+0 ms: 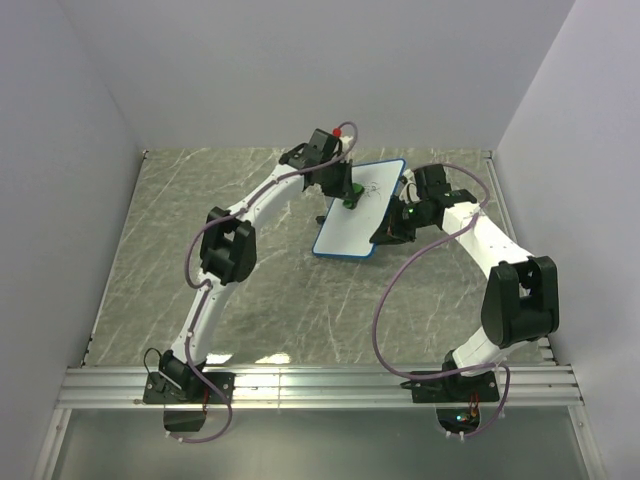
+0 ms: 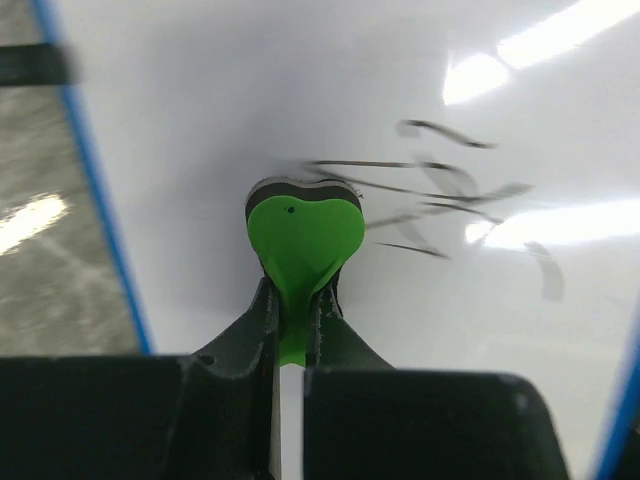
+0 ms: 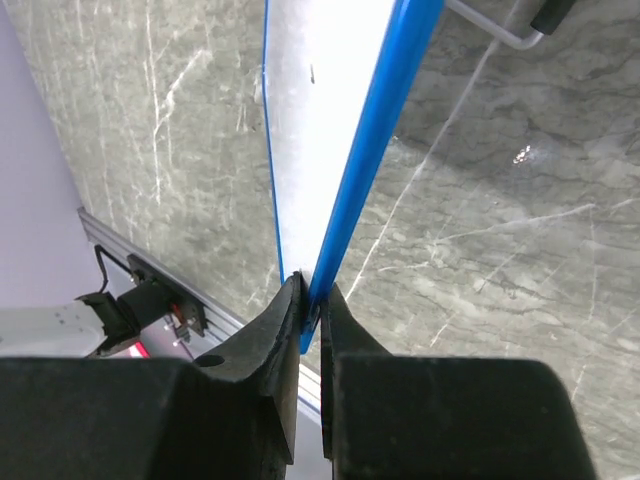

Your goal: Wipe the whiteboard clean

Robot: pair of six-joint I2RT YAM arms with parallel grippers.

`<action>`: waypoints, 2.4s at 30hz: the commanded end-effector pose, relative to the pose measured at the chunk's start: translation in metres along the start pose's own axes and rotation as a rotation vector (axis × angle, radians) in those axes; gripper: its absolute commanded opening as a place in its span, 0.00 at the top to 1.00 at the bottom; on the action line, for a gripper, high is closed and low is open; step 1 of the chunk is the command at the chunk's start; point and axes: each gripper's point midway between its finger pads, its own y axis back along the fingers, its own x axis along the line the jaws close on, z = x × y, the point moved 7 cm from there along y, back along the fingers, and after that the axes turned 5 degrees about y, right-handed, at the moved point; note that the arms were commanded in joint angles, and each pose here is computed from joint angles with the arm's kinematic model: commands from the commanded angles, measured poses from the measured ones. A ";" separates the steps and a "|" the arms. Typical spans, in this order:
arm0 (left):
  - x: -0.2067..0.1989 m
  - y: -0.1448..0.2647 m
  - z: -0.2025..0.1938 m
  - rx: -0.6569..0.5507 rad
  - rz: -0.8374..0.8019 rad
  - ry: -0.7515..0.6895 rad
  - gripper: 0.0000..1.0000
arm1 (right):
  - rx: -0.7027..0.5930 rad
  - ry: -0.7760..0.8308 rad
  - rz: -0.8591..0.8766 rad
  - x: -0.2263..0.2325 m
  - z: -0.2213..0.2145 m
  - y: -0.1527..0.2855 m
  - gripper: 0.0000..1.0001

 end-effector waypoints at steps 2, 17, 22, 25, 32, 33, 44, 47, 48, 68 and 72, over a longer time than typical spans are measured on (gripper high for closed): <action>0.059 -0.043 -0.050 0.143 0.176 0.052 1.00 | 0.025 0.161 0.137 0.028 -0.008 -0.003 1.00; -0.022 0.003 -0.001 0.004 -0.075 -0.165 1.00 | 0.075 0.293 -0.013 0.033 -0.015 -0.014 1.00; -0.058 0.030 0.001 -0.014 -0.127 -0.247 1.00 | 0.077 0.299 0.003 0.034 -0.021 -0.011 1.00; -0.077 0.048 0.005 -0.040 -0.153 -0.288 1.00 | 0.073 0.304 0.048 0.037 -0.026 -0.007 1.00; -0.093 0.049 0.006 -0.092 -0.080 -0.301 1.00 | 0.063 0.316 0.073 0.041 -0.033 0.000 1.00; -0.081 0.046 0.009 -0.110 0.005 -0.281 1.00 | 0.061 0.317 0.076 0.041 -0.033 0.001 1.00; -0.015 0.021 -0.021 0.019 0.169 -0.137 1.00 | 0.049 0.308 0.061 0.039 -0.034 0.004 1.00; -0.022 0.044 -0.011 -0.042 0.117 -0.121 1.00 | 0.048 0.287 0.064 0.037 -0.032 0.001 1.00; -0.021 0.053 -0.006 -0.066 0.115 -0.113 1.00 | 0.049 0.283 0.063 0.036 -0.031 0.000 1.00; -0.038 0.115 -0.072 0.009 -0.073 -0.001 1.00 | 0.034 0.257 0.009 0.026 -0.026 -0.008 1.00; -0.032 0.101 -0.090 0.050 -0.088 0.062 1.00 | 0.019 0.259 0.022 0.029 -0.024 -0.007 1.00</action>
